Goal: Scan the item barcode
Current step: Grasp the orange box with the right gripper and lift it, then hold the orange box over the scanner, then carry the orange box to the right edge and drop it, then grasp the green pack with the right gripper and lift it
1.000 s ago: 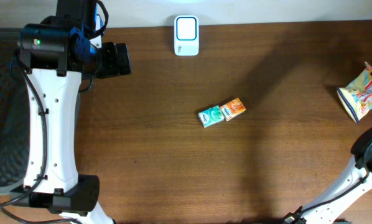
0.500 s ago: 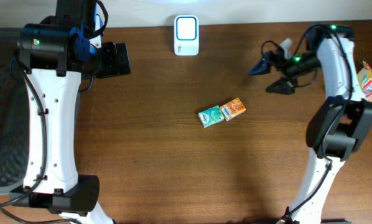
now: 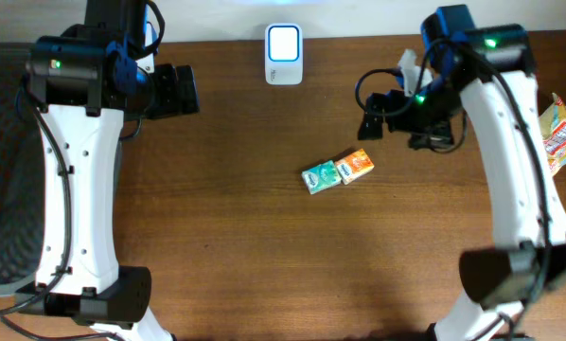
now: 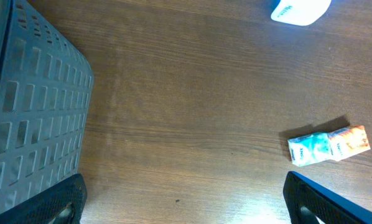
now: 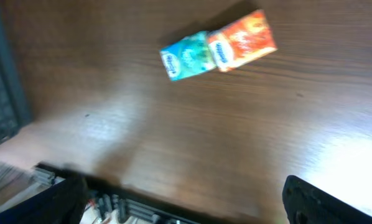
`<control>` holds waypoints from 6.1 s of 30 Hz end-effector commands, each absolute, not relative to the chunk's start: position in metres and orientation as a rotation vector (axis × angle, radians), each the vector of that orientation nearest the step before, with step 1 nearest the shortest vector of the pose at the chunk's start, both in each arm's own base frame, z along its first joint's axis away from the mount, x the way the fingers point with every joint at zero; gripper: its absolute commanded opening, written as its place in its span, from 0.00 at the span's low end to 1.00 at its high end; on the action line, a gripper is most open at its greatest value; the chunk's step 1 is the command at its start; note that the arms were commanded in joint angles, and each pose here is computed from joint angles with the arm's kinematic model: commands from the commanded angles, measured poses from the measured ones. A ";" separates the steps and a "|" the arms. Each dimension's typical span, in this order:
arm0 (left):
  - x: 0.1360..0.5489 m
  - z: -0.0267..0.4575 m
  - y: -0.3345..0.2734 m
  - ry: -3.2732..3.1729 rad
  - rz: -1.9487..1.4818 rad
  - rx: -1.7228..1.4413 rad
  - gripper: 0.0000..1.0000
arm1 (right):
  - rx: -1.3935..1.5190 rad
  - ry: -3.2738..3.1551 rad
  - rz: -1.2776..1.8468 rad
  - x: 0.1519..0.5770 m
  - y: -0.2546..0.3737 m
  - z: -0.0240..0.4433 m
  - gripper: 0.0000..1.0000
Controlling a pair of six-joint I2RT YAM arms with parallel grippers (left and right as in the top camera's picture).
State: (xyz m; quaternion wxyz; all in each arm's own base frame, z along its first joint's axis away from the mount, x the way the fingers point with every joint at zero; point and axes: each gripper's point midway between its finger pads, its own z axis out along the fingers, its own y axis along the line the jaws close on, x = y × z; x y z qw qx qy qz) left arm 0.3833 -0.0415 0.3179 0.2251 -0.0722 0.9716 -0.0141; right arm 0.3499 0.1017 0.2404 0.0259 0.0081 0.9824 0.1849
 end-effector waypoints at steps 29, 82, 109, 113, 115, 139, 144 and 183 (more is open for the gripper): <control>0.380 0.325 -0.039 2.657 -0.032 -0.212 0.99 | 1.131 2.669 0.830 0.359 0.087 -0.009 0.57; 0.380 0.325 -0.038 2.657 -0.032 -0.213 0.99 | -0.877 1.654 -0.416 0.611 0.227 0.208 0.04; 0.379 0.325 -0.038 2.660 -0.031 -0.213 0.99 | -0.441 1.901 -0.063 0.670 0.206 0.185 0.04; 0.379 0.325 -0.038 2.660 -0.031 -0.213 0.99 | -0.486 1.940 -0.078 0.671 0.213 0.149 0.04; 0.379 0.325 -0.038 2.660 -0.031 -0.213 0.99 | -0.595 1.948 -0.137 0.668 0.215 0.136 0.04; 0.379 0.325 -0.038 2.660 -0.031 -0.213 0.99 | 0.752 2.509 -0.516 0.511 -0.263 0.163 0.04; 0.379 0.325 -0.038 2.660 -0.031 -0.213 0.99 | 1.010 2.562 -0.571 0.439 -0.346 0.121 0.15; 0.379 0.325 -0.038 2.660 -0.031 -0.213 0.99 | 0.695 2.907 0.681 0.343 0.195 0.017 0.68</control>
